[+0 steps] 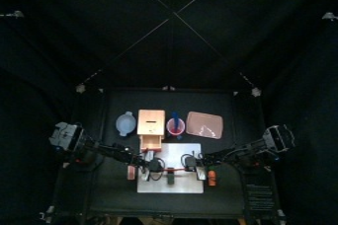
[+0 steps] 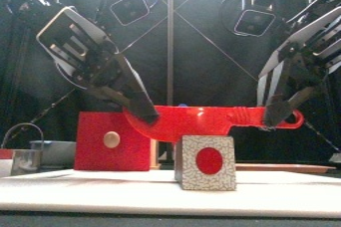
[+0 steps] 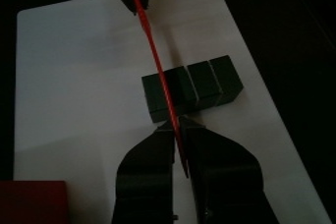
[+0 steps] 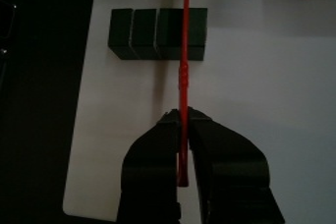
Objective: Place sushi on board then cut the sushi with the knife then place the pieces on the plate
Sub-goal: Cut the sushi into 4 pieces
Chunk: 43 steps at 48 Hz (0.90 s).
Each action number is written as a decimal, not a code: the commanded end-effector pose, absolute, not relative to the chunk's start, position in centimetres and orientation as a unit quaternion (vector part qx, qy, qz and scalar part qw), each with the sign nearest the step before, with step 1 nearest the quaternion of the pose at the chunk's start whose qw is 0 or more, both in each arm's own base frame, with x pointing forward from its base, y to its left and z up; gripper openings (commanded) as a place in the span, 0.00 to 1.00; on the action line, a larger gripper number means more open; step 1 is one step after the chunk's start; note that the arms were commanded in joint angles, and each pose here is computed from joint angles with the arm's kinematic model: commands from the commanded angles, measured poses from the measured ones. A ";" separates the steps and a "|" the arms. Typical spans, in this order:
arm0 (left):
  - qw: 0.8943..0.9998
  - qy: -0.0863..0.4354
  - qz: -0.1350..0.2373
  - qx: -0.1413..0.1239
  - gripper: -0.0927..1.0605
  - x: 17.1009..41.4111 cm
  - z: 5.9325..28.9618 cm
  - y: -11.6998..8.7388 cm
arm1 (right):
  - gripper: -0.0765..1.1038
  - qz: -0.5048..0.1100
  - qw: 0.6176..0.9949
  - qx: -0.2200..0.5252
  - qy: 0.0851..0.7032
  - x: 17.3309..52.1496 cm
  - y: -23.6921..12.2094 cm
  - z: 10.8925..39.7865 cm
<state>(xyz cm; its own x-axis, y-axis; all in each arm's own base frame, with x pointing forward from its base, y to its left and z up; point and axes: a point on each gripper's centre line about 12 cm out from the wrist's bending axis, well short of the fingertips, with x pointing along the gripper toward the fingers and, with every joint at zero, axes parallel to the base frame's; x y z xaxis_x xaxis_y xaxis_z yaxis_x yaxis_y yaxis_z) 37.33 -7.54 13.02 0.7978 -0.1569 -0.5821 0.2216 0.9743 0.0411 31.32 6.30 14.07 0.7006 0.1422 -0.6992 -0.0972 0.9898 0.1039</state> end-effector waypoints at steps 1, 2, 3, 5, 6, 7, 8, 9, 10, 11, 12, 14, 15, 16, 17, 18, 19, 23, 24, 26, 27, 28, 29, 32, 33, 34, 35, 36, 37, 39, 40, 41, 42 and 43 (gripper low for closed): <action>0.950 0.290 -0.099 0.055 0.46 37.9 13.6 -7.5 | 0.33 0.067 0.927 0.028 0.368 31.9 6.3 14.9; 0.950 0.292 -0.100 0.055 0.46 37.8 13.5 -7.5 | 0.33 0.067 0.927 0.028 0.368 31.9 6.3 14.9; 0.949 0.294 -0.099 0.056 0.46 37.9 13.4 -7.5 | 0.33 0.067 0.927 0.028 0.368 31.9 6.4 14.9; 0.949 0.294 -0.099 0.055 0.46 37.9 13.3 -7.5 | 0.33 0.067 0.927 0.028 0.368 31.9 6.4 14.9; 0.949 0.295 -0.100 0.056 0.46 37.9 13.2 -7.5 | 0.33 0.067 0.927 0.028 0.368 32.0 6.4 14.9; 0.949 0.295 -0.100 0.056 0.46 37.9 13.2 -7.5 | 0.33 0.066 0.927 0.028 0.369 31.9 6.4 14.9; 0.949 0.295 -0.101 0.056 0.46 37.9 13.2 -7.6 | 0.33 0.066 0.927 0.028 0.368 32.0 6.4 14.9; 0.948 0.296 -0.102 0.057 0.46 37.9 13.2 -7.7 | 0.33 0.066 0.927 0.028 0.368 32.0 6.4 14.9; 0.948 0.295 -0.103 0.057 0.46 37.9 13.2 -7.8 | 0.33 0.066 0.927 0.028 0.368 32.0 6.4 14.9; 0.948 0.295 -0.103 0.056 0.46 37.9 13.2 -7.9 | 0.33 0.066 0.927 0.029 0.368 32.0 6.4 14.9; 0.948 0.294 -0.104 0.057 0.46 37.9 13.3 -7.9 | 0.33 0.066 0.927 0.029 0.368 32.0 6.4 14.9; 0.948 0.294 -0.106 0.058 0.46 37.9 13.3 -8.0 | 0.33 0.066 0.927 0.029 0.367 32.0 6.4 14.9; 0.948 0.293 -0.107 0.058 0.46 37.9 13.3 -8.1 | 0.33 0.066 0.927 0.029 0.367 32.0 6.4 14.9; 0.948 0.294 -0.107 0.058 0.46 37.8 13.3 -8.1 | 0.33 0.066 0.928 0.029 0.366 32.0 6.4 15.0; 0.948 0.295 -0.107 0.058 0.46 37.8 13.3 -8.1 | 0.33 0.066 0.927 0.029 0.367 32.0 6.4 14.9; 0.948 0.295 -0.107 0.058 0.46 37.8 13.2 -8.1 | 0.33 0.067 0.928 0.028 0.366 32.0 6.4 15.0; 0.948 0.294 -0.107 0.058 0.46 37.8 13.3 -8.1 | 0.33 0.067 0.928 0.028 0.366 32.0 6.4 15.0; 0.947 0.296 -0.107 0.057 0.46 37.8 13.1 -8.1 | 0.33 0.067 0.927 0.028 0.367 32.0 6.4 14.9; 0.947 0.296 -0.107 0.058 0.46 37.8 13.1 -8.1 | 0.33 0.067 0.927 0.028 0.367 32.0 6.4 14.9; 0.947 0.298 -0.106 0.057 0.46 37.8 13.0 -8.1 | 0.33 0.066 0.927 0.028 0.369 32.0 6.4 14.8; 0.947 0.298 -0.107 0.058 0.46 37.8 13.0 -8.1 | 0.33 0.066 0.926 0.027 0.371 32.1 6.4 14.7; 0.947 0.298 -0.107 0.059 0.46 37.8 12.9 -8.1 | 0.33 0.066 0.926 0.027 0.371 32.1 6.4 14.6; 0.946 0.300 -0.106 0.058 0.46 37.8 12.9 -8.1 | 0.33 0.066 0.925 0.027 0.373 32.1 6.4 14.5; 0.945 0.303 -0.106 0.058 0.46 37.8 12.6 -8.1 | 0.33 0.065 0.923 0.026 0.379 32.1 6.4 14.1; 0.945 0.303 -0.106 0.058 0.46 37.8 12.5 -8.1 | 0.33 0.065 0.921 0.026 0.383 32.1 6.4 13.8; 0.944 0.306 -0.106 0.058 0.46 37.8 12.4 -8.1 | 0.33 0.065 0.920 0.025 0.386 32.1 6.4 13.6; 0.944 0.306 -0.107 0.059 0.46 37.8 12.3 -8.1 | 0.33 0.064 0.919 0.025 0.388 32.1 6.4 13.4; 0.944 0.308 -0.107 0.060 0.46 37.8 12.2 -8.1 | 0.33 0.064 0.918 0.025 0.390 32.2 6.4 13.3; 0.943 0.309 -0.106 0.059 0.46 37.8 12.1 -8.1 | 0.33 0.064 0.916 0.024 0.396 32.2 6.4 12.9; 0.943 0.311 -0.106 0.059 0.46 37.9 11.9 -8.1 | 0.33 0.063 0.914 0.024 0.399 32.3 6.4 12.6; 0.942 0.313 -0.107 0.059 0.46 37.9 11.7 -8.1 | 0.33 0.063 0.913 0.023 0.401 32.3 6.4 12.5; 0.941 0.315 -0.107 0.060 0.46 37.9 11.6 -8.1 | 0.33 0.063 0.912 0.023 0.404 32.3 6.4 12.3; 0.941 0.316 -0.107 0.060 0.46 37.9 11.5 -8.1 | 0.33 0.063 0.912 0.023 0.404 32.4 6.4 12.2; 0.941 0.316 -0.108 0.060 0.46 37.9 11.4 -8.2 | 0.33 0.063 0.912 0.023 0.405 32.5 6.5 12.2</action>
